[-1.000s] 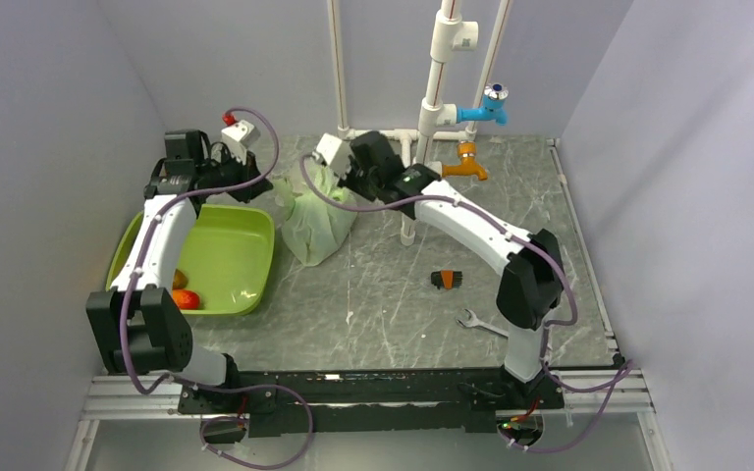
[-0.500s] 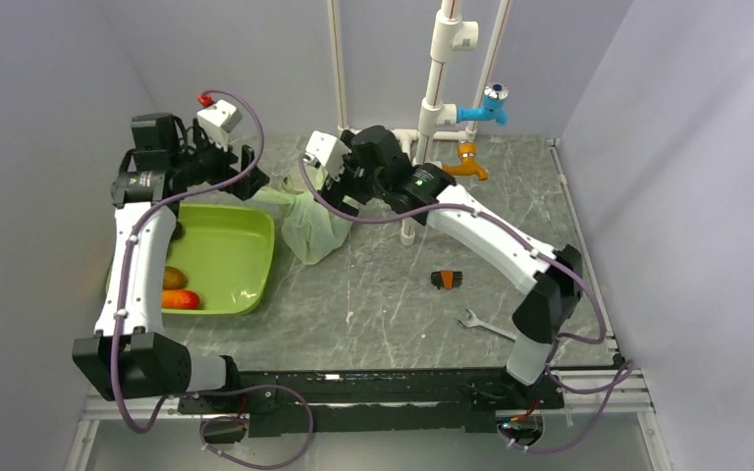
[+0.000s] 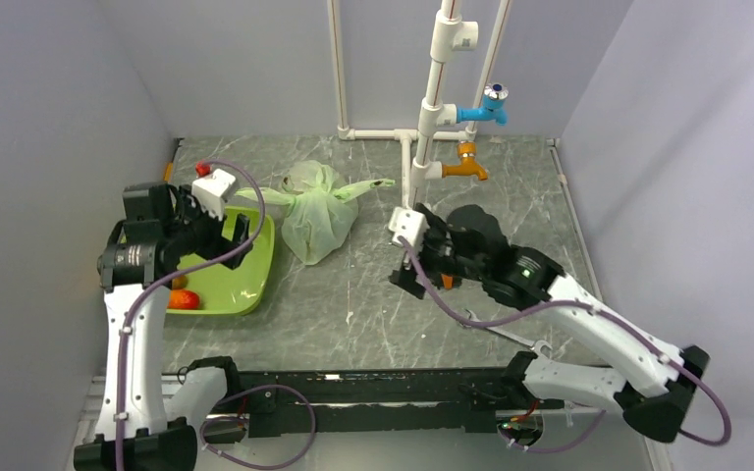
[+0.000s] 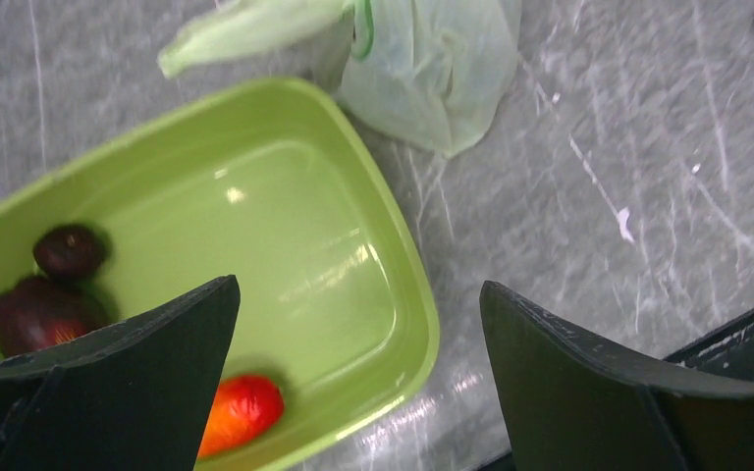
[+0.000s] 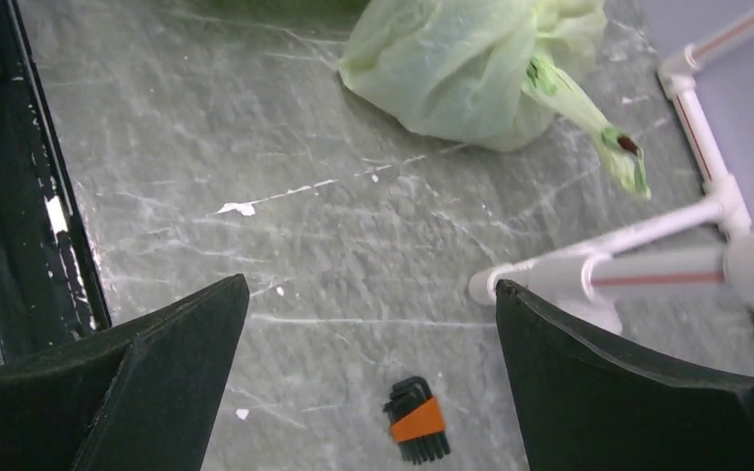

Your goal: Place the fake fruits into the plastic bag and tie a complex knot

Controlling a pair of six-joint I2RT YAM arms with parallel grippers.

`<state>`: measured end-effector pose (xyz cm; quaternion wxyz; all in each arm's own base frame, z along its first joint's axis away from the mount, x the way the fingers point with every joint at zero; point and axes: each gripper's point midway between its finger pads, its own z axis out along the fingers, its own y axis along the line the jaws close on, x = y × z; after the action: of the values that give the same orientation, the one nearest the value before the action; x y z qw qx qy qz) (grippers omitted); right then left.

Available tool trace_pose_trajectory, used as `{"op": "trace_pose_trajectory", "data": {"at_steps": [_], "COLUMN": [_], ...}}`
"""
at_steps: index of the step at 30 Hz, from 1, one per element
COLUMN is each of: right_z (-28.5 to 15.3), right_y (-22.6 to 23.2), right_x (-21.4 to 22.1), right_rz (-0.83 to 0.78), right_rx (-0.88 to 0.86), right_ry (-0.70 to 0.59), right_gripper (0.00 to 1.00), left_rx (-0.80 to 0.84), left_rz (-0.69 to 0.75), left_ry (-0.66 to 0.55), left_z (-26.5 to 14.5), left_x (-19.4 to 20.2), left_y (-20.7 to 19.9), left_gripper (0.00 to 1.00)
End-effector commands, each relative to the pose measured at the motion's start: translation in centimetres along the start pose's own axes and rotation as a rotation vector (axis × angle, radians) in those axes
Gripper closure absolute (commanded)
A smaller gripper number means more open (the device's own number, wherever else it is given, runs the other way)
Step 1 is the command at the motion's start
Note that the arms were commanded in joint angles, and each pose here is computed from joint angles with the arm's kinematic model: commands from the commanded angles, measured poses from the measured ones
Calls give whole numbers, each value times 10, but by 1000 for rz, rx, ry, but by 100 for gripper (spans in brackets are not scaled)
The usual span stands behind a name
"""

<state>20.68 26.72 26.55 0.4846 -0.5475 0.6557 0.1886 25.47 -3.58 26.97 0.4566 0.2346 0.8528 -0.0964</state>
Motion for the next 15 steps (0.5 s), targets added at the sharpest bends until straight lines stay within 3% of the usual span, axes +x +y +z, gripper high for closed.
{"op": "trace_pose_trajectory", "data": {"at_steps": [1, 7, 15], "right_z": [-29, -71, -104], "right_y": [-34, -88, -107], "right_x": [29, 82, 110], "right_rz": [131, 344, 496], "right_rx": [196, 464, 610], "right_ry": [1, 9, -20], "right_gripper": [0, 0, 0], "left_rx": [-69, -85, -129], "left_rz": [5, -22, -51], "left_ry": [77, 116, 129], "left_z": [-2, 11, 21], "left_x": [32, 70, 77], "left_y": [5, 1, 12], "left_gripper": [1, 1, 1]}}
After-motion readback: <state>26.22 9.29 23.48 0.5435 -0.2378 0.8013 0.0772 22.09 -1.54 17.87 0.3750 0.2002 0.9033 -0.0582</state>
